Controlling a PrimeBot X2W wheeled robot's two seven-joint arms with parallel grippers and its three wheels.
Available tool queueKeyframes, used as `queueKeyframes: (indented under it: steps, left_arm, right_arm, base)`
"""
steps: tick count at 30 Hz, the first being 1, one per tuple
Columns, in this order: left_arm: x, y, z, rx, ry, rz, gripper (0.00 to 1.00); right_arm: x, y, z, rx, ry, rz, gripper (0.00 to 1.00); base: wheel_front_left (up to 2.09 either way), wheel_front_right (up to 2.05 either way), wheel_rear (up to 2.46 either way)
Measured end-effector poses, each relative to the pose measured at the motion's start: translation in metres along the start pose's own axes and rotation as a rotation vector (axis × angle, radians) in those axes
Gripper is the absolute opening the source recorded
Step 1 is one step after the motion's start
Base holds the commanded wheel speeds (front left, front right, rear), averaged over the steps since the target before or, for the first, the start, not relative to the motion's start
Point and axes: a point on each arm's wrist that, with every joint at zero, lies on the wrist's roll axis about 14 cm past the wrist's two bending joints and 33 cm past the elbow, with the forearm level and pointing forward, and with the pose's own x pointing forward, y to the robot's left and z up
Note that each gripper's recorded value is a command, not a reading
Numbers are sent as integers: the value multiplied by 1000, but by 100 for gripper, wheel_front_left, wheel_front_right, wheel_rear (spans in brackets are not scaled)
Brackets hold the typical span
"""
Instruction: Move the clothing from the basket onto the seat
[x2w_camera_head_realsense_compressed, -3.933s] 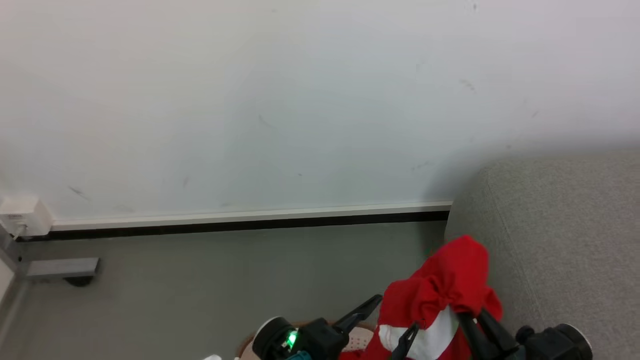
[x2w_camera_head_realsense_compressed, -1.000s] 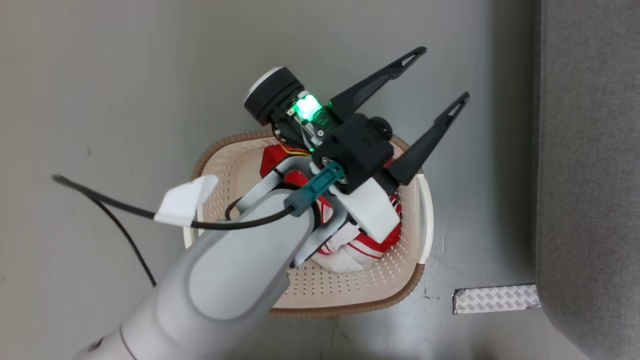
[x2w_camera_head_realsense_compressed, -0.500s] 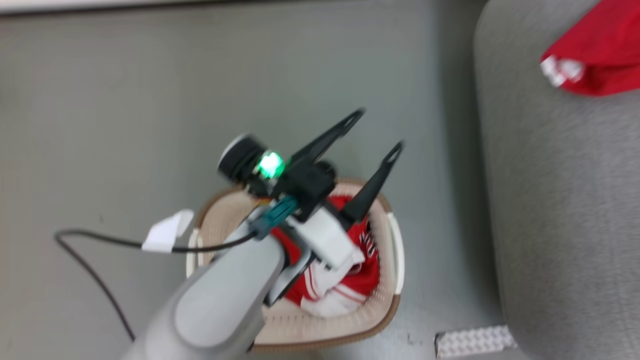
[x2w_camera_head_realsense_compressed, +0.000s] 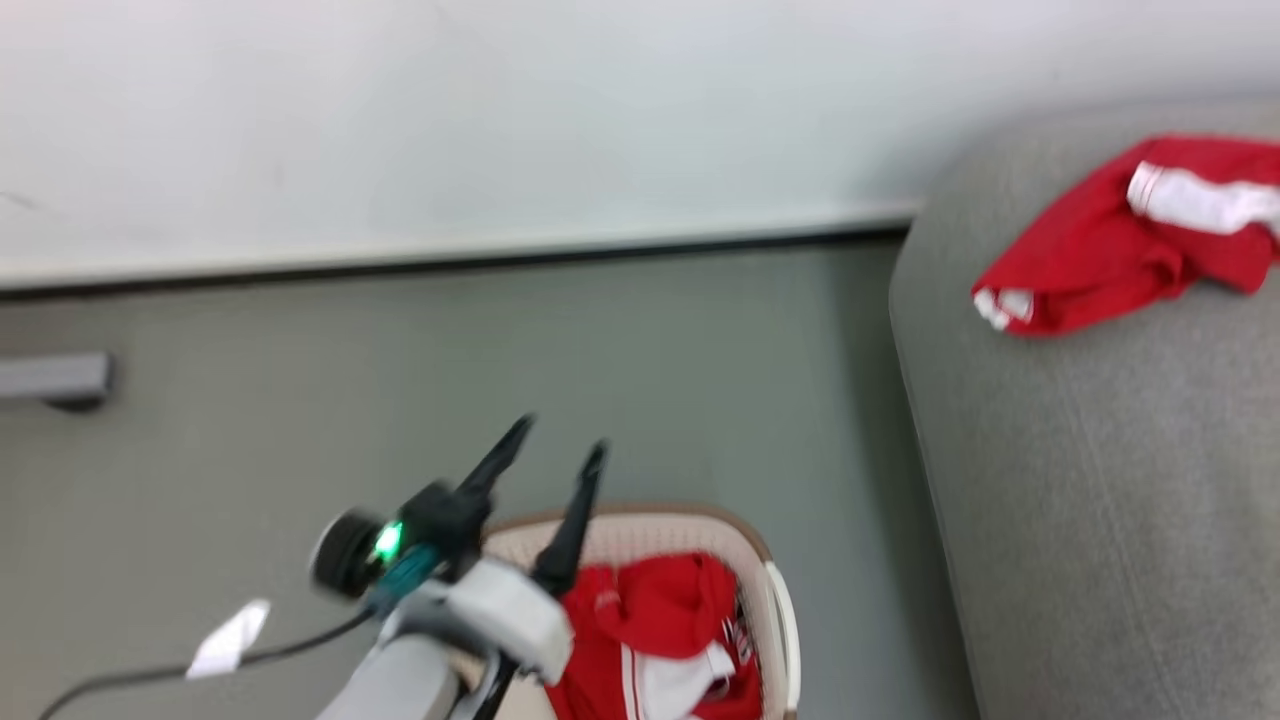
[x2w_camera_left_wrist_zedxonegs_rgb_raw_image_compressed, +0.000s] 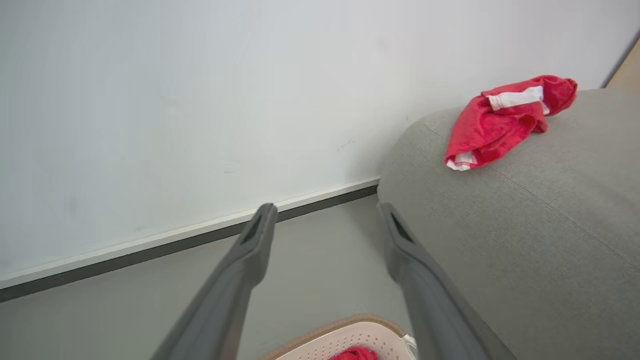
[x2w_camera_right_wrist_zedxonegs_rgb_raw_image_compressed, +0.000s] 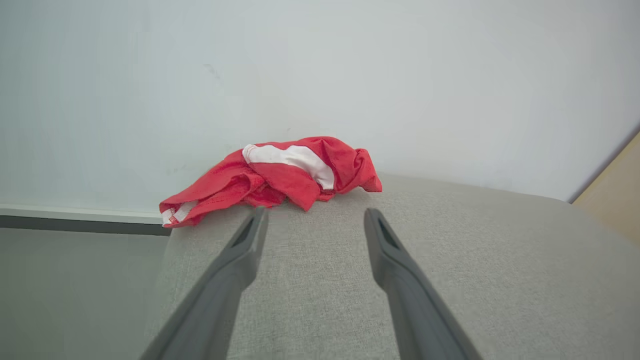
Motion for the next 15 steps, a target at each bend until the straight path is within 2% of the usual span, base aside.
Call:
queueKeyframes:
  steps: [5, 15]
  left_arm:
    - [-42, 25, 3, -13, 1, 144, 100]
    - [-121, 49, 5, -42, -15, 357, 100]
  right_arm:
    - [-37, 44, 9, 65, -43, 90, 100]
    - [-91, 100, 16, 204, -68, 211, 100]
  base:
    - [0, 0, 0]
    - [0, 0, 0]
